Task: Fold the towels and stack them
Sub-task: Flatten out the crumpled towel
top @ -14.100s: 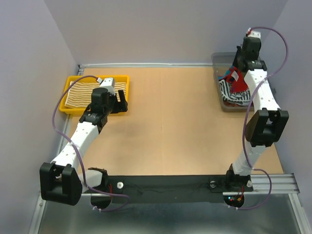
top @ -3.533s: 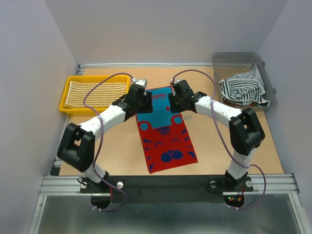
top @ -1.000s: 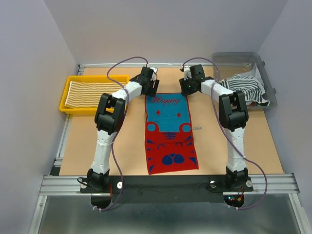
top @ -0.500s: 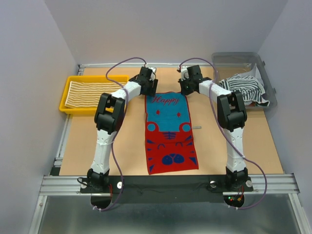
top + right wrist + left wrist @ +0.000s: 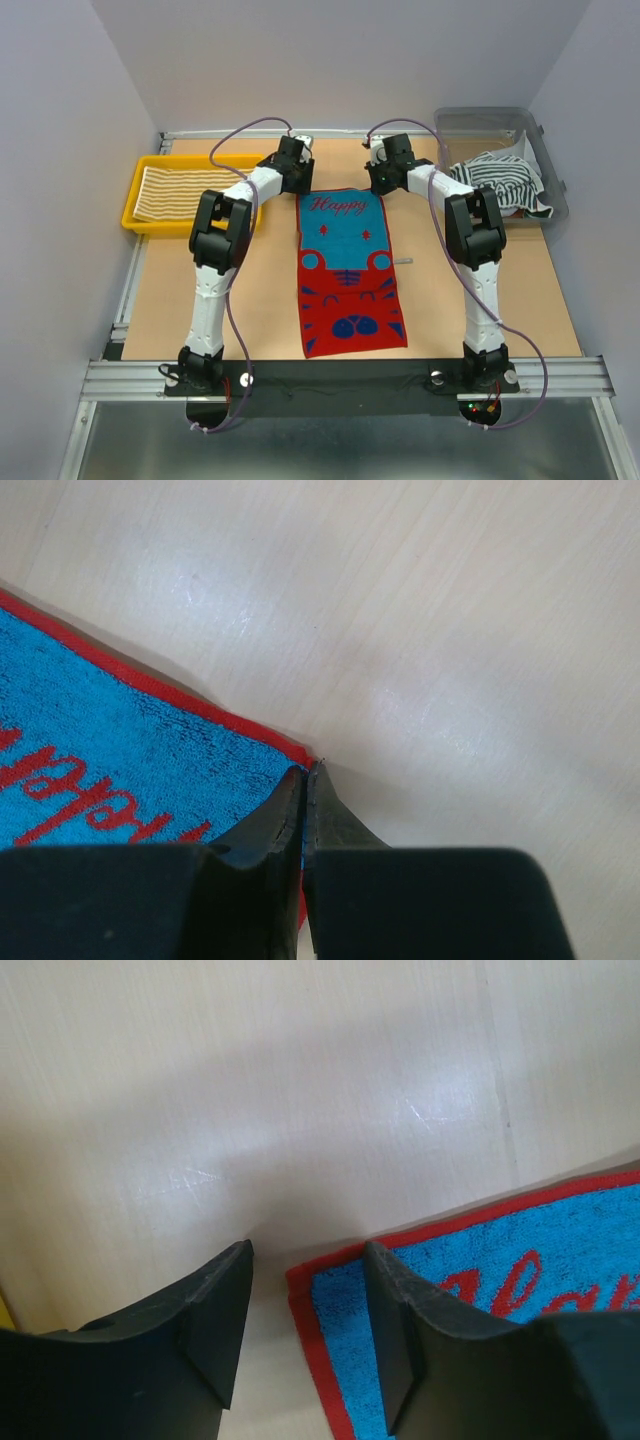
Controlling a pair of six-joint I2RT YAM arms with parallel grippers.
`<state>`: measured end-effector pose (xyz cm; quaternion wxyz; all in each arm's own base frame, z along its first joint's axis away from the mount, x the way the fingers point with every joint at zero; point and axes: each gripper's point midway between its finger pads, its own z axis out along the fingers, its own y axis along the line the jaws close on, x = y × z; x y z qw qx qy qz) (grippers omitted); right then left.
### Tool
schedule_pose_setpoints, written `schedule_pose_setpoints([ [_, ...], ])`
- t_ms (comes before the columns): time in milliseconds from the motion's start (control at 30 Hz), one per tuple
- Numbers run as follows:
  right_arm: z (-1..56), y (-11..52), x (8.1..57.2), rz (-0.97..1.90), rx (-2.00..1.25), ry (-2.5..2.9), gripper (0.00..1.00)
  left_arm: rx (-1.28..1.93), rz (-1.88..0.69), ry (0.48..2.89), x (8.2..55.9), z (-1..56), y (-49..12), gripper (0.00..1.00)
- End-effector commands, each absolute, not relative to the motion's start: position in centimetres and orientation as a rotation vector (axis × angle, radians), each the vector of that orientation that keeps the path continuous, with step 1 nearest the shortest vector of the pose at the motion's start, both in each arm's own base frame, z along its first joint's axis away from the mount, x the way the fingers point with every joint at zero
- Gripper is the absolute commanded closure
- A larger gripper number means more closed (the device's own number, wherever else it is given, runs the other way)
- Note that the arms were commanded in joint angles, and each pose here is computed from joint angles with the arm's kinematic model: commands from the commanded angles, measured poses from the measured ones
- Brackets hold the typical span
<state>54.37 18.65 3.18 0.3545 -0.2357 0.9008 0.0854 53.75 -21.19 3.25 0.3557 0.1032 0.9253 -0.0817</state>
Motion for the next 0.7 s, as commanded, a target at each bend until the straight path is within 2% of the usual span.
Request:
schedule_pose_setpoints([
  [0, -1.6, 17.3, 52.1, 0.154, -0.639, 2.463, 0.99, 0.259, -0.206, 2.470, 51.6, 2.0, -20.4, 0.47],
  [67, -1.5, 17.2, 52.1, 0.149, -0.639, 2.463, 1.00, 0.256, -0.192, 2.491, 51.2, 1.5, -20.2, 0.50],
  [133, -1.1, 17.2, 52.2, 0.141, -0.637, 2.455, 0.99, 0.249, -0.192, 2.499, 51.0, 1.5, -20.1, 0.59],
  [200, -1.0, 17.1, 52.3, 0.136, -0.635, 2.453, 0.99, 0.245, -0.192, 2.514, 50.3, 1.3, -20.0, 0.59],
  [567, -0.4, 17.0, 52.0, 0.137, -0.630, 2.448, 1.00, 0.182, -0.116, 2.504, 49.0, 2.5, -19.1, 0.41],
  [667, -0.2, 17.0, 52.0, 0.135, -0.629, 2.445, 1.00, 0.168, -0.124, 2.482, 49.6, 3.6, -19.3, 0.40],
])
